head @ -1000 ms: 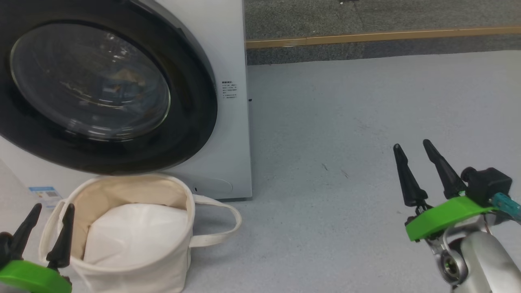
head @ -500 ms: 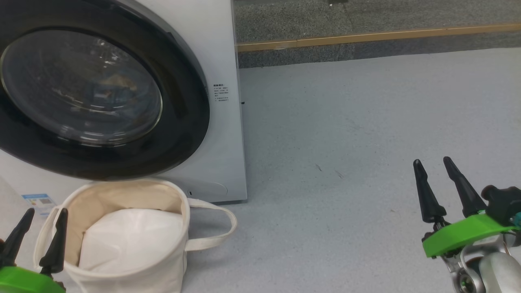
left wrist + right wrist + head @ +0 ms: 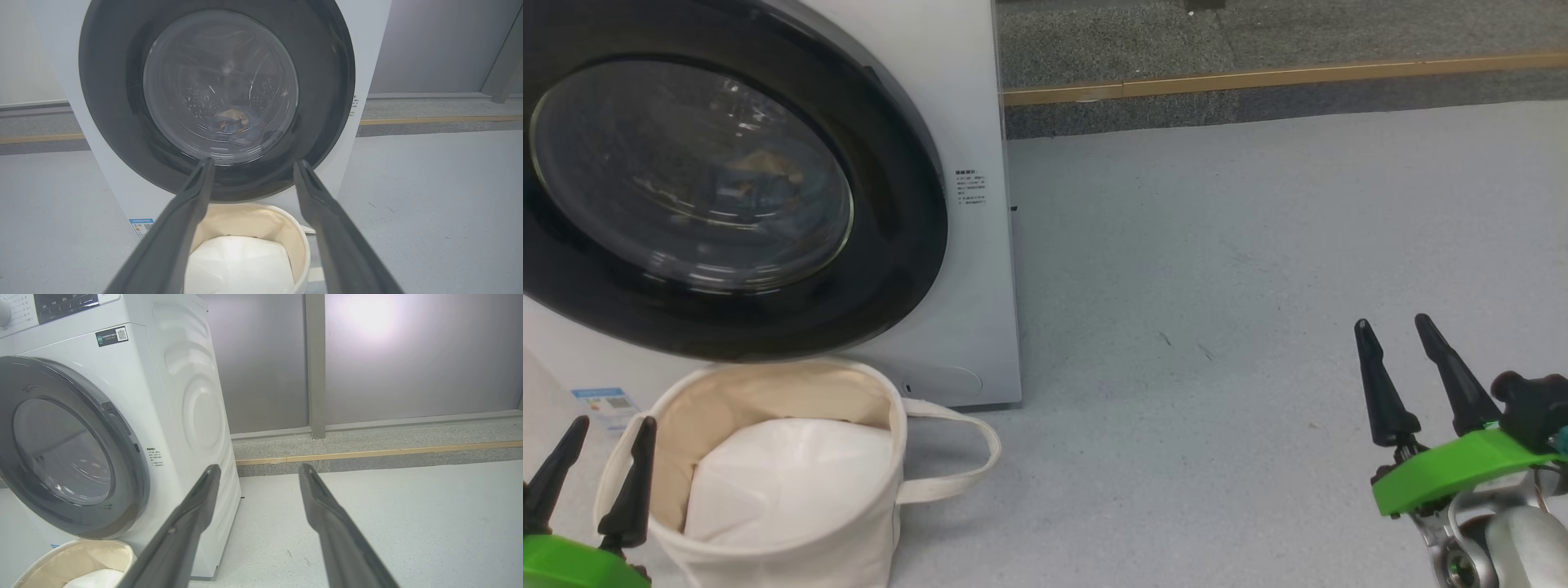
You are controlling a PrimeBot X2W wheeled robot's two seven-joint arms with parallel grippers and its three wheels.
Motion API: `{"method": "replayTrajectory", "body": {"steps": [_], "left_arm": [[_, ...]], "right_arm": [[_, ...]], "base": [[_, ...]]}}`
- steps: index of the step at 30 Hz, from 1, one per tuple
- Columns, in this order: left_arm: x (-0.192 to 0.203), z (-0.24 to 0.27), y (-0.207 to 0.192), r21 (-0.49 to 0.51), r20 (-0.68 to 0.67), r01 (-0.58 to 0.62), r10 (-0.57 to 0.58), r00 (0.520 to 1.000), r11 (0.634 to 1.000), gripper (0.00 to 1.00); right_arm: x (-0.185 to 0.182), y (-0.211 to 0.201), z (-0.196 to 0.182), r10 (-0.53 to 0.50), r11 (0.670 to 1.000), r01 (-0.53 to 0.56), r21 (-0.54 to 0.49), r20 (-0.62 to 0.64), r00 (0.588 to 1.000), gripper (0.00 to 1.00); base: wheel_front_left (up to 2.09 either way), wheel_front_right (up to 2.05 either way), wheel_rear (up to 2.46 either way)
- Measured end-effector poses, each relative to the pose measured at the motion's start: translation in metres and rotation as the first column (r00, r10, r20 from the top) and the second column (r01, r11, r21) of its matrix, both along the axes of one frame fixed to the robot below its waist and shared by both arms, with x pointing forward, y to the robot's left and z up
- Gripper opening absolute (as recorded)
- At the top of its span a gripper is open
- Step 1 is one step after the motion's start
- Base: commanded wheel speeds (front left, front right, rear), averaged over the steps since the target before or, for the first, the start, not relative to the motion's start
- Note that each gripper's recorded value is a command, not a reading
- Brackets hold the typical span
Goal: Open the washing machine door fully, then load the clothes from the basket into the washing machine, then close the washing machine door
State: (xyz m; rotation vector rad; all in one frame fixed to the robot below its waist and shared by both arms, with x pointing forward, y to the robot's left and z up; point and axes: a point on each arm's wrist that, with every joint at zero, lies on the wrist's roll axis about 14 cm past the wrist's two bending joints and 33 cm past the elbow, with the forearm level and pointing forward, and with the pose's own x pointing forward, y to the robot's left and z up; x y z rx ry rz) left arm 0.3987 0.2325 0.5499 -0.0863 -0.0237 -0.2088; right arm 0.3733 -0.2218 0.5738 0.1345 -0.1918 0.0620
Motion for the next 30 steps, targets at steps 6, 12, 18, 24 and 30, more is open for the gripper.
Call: {"method": "replayTrajectory", "body": {"steps": [6,12,18,24,30], "left_arm": [[-0.0003,-0.0005,0.0020,0.003,-0.002,-0.004,0.004,1.000,1.000,1.00],[0.0003,-0.0029,0.0033,0.005,-0.006,-0.007,0.008,1.000,1.000,1.00],[0.0006,-0.0041,0.0035,0.004,-0.008,-0.004,0.004,1.000,1.000,1.00],[0.0004,-0.0065,0.0056,0.006,-0.014,-0.009,0.009,1.000,1.000,1.00],[0.0009,-0.0083,0.0055,0.006,-0.019,-0.005,0.005,1.000,1.000,1.00]], "right_arm": [[0.0005,0.0006,-0.0003,0.002,1.000,-0.002,0.000,-0.001,1.000,1.00],[0.0008,-0.0003,-0.0018,0.006,1.000,-0.006,-0.016,-0.015,1.000,1.00],[0.0005,-0.0075,0.0018,-0.002,0.999,0.001,-0.051,-0.020,1.000,1.00],[0.0008,-0.0073,0.0036,-0.001,0.999,0.000,-0.052,-0.016,1.000,1.00],[0.0008,-0.0087,0.0045,-0.005,0.999,0.005,-0.051,-0.014,1.000,1.00]], "base": [[0.00,0.00,0.00],[0.00,0.00,0.00],[0.00,0.00,0.00],[0.00,0.00,0.00],[0.00,0.00,0.00]]}}
